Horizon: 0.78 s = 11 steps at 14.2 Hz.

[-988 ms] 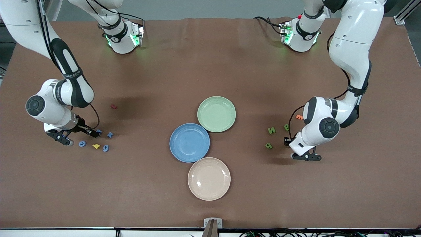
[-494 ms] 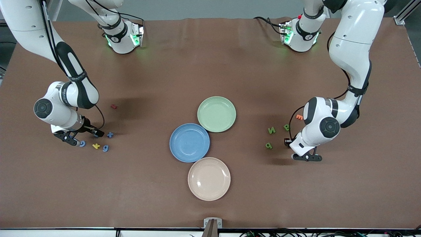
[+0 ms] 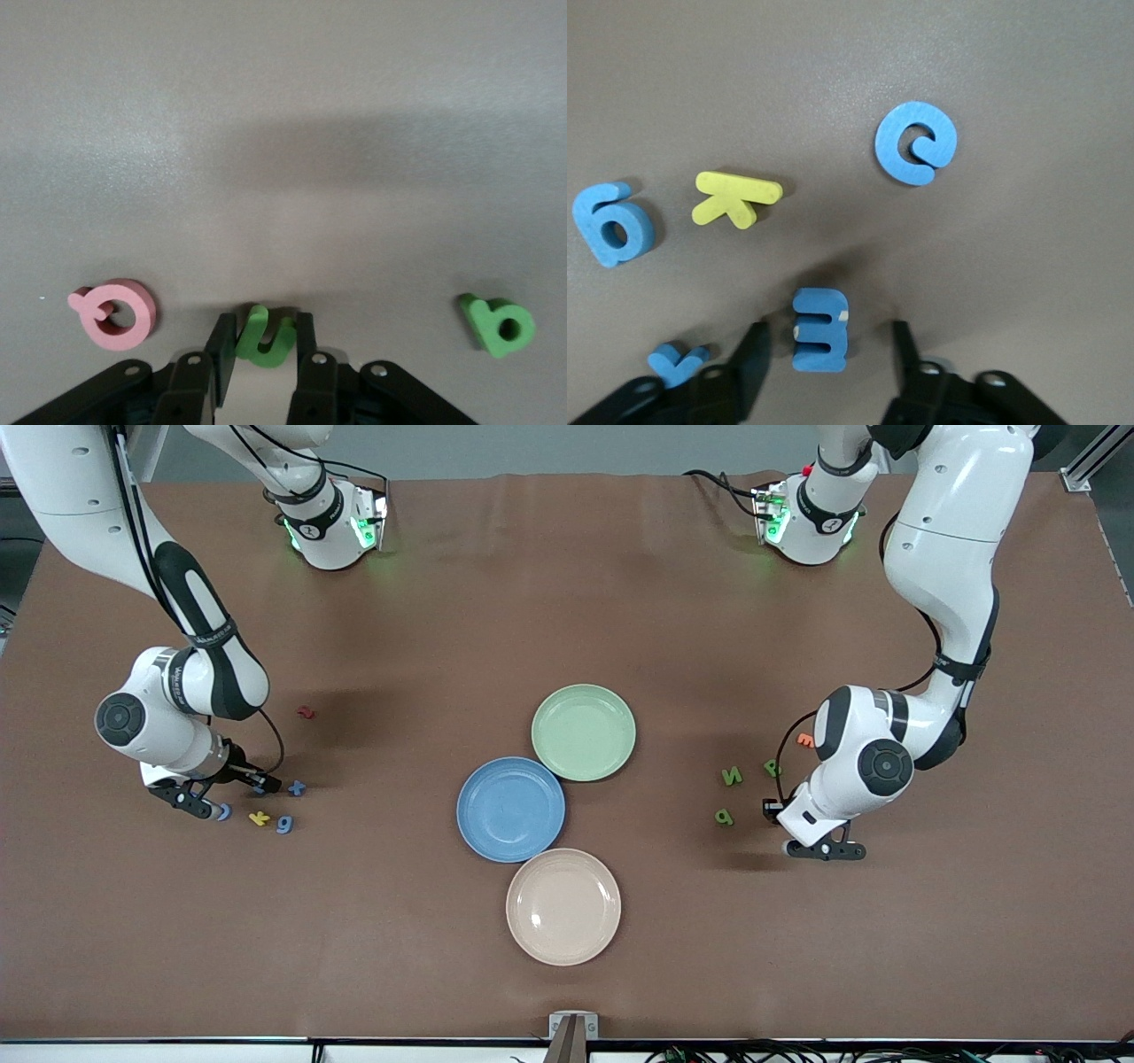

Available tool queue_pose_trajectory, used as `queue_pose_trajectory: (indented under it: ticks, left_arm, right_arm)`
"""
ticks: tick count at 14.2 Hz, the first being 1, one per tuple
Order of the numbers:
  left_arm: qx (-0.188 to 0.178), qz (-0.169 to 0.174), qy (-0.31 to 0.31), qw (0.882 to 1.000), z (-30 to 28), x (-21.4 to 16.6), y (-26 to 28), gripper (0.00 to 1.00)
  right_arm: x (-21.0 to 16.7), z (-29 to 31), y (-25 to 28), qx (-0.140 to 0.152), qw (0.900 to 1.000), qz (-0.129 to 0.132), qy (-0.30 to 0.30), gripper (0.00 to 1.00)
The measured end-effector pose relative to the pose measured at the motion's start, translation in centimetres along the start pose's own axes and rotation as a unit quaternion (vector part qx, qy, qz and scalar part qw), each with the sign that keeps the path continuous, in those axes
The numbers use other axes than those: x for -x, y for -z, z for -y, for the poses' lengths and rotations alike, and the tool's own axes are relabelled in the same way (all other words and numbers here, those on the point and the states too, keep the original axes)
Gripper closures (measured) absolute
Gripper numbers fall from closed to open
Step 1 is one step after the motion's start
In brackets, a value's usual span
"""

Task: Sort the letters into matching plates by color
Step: 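Grasp green u with the left gripper while the right gripper grasps blue E, then carry green u to the green plate while the right gripper lifts blue E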

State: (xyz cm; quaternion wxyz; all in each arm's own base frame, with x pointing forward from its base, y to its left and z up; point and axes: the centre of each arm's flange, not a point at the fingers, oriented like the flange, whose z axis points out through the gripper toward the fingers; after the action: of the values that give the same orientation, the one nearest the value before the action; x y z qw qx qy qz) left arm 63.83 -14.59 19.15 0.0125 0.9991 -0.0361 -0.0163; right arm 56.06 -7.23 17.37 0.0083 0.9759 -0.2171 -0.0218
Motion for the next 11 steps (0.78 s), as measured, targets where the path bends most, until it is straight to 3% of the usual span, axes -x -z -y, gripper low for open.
queue_pose_trajectory:
  ticks: [4,8,10,11]
  left_arm:
    - [0.0,0.018,0.02,1.0,-2.6,0.7,5.1,0.69]
    - [0.015,0.027,0.076,0.997,-11.2,3.2,7.5,0.69]
    - [0.013,0.034,0.095,0.995,-15.9,5.1,7.3,0.69]
    - [0.011,0.036,0.102,0.994,-18.2,6.2,7.1,0.69]
  right_arm:
    - [-0.1,0.0,0.0,0.0,1.0,-0.001,0.001,0.42]
    - [-0.2,0.1,0.0,-0.001,1.0,-0.003,0.001,0.51]
    - [-0.3,0.2,0.2,-0.001,1.0,-0.004,0.002,0.69]
    - [-0.3,0.2,0.2,-0.001,1.0,-0.004,0.002,0.69]
